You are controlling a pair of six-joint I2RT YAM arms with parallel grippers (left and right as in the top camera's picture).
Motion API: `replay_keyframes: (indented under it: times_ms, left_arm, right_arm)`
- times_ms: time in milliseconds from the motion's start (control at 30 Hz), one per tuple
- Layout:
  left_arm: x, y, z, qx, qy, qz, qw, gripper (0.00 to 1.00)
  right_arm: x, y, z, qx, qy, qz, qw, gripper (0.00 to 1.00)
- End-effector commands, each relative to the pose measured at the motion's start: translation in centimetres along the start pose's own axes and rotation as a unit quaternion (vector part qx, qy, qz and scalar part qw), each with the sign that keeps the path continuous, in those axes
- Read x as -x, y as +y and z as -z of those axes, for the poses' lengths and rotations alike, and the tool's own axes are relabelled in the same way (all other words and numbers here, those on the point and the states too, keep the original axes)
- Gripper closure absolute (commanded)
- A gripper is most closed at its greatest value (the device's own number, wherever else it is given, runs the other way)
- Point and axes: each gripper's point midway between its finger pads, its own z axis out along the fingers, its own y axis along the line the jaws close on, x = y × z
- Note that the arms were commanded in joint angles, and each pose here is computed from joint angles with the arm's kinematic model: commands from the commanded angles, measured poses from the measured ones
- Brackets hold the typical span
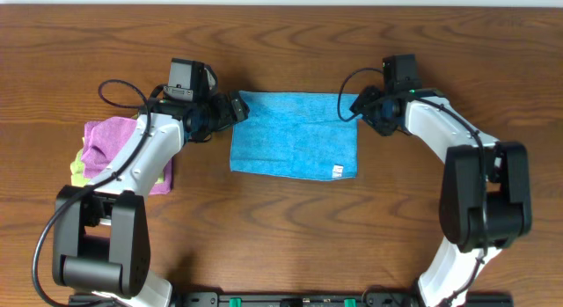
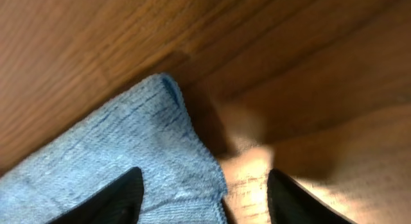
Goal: Fold the cloth
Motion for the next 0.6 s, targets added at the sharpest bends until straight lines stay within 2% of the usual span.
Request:
replay_keyframes:
  times_ms: [0,133,567]
  left_arm:
    - [0.70,-0.86,0.59,-0.010,-0.009,-0.011,1.000,0.04]
    - [0.70,-0.86,0.59,-0.010,-0.009,-0.011,1.000,0.04]
    - [0.75,-0.80,0.59,-0.008,-0.010,-0.011,1.000,0.04]
  right_arm:
    - [0.58,0.92,0.03,0.015,-0.010,-0.001,1.000,0.45]
    - [1.01,1.29,-0.20,0.023,-0.018,-0.001,1.000,0.48]
    - [0.75,1.14,-0.96,0.024,-0.011,-0.009,1.000,0.74]
